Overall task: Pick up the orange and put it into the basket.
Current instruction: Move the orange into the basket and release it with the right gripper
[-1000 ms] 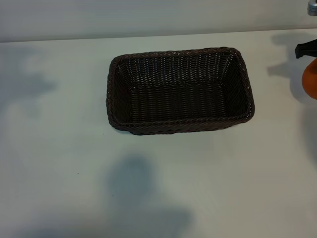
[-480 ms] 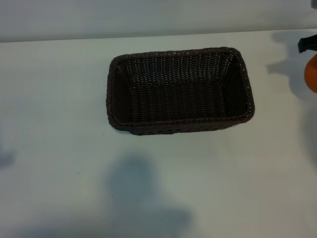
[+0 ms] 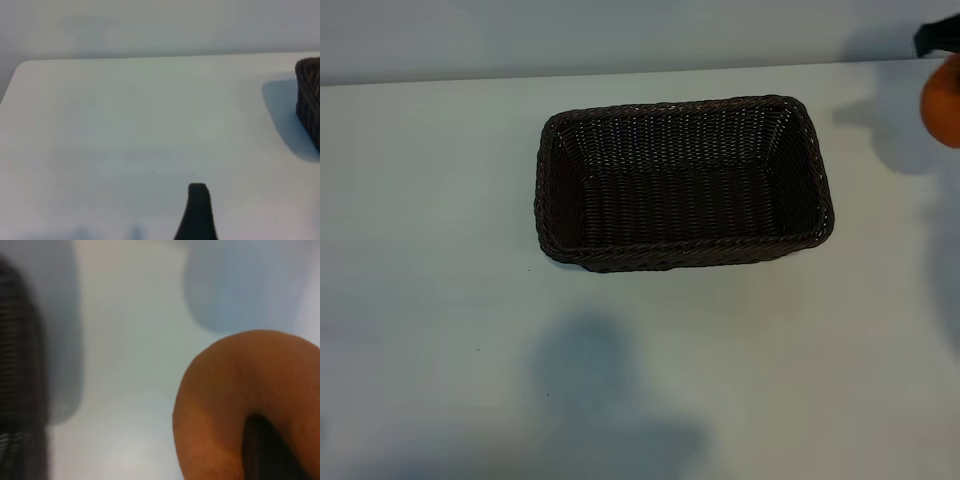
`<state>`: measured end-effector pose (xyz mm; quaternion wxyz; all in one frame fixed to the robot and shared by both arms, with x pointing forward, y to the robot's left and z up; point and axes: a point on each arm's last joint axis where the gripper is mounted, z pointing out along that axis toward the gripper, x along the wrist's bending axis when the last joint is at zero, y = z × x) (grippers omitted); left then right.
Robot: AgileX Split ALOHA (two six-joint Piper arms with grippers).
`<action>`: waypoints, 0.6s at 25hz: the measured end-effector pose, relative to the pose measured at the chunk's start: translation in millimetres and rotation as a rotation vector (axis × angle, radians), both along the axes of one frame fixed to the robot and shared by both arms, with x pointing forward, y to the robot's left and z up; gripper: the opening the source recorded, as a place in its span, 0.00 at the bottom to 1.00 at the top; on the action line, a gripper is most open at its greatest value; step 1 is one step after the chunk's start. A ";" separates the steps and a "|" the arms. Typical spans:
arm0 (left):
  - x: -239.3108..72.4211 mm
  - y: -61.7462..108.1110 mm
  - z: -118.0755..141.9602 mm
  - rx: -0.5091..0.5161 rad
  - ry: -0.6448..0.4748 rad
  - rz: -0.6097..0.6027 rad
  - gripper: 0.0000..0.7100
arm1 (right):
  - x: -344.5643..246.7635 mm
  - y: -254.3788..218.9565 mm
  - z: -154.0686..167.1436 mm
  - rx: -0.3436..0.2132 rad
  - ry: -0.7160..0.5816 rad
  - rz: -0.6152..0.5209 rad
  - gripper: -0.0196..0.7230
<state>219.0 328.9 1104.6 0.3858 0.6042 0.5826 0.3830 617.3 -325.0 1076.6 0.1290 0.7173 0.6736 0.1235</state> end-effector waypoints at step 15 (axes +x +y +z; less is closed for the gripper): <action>6.0 -6.6 -37.0 0.061 0.188 -0.066 0.82 | -18.7 136.4 17.8 0.023 -0.031 0.352 0.15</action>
